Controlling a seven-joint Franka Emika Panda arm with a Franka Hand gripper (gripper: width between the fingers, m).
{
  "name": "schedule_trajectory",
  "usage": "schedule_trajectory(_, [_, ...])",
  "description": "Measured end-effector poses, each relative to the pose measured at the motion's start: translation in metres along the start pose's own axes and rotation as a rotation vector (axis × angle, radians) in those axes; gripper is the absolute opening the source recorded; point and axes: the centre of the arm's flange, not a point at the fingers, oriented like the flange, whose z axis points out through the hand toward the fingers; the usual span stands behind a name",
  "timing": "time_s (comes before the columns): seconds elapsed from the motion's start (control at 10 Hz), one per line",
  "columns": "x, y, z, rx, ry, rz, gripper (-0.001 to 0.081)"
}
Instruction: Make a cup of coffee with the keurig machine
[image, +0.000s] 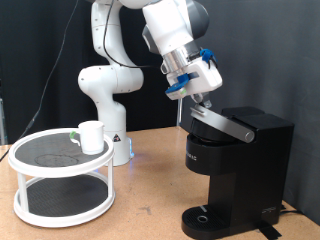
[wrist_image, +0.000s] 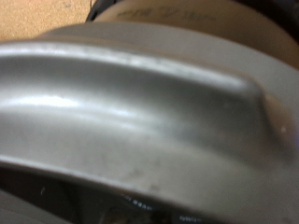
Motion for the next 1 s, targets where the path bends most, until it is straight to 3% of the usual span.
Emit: schedule_trajectory(1.0, [0.025,-0.003,0.022,0.098,0.007,0.010,0.0000])
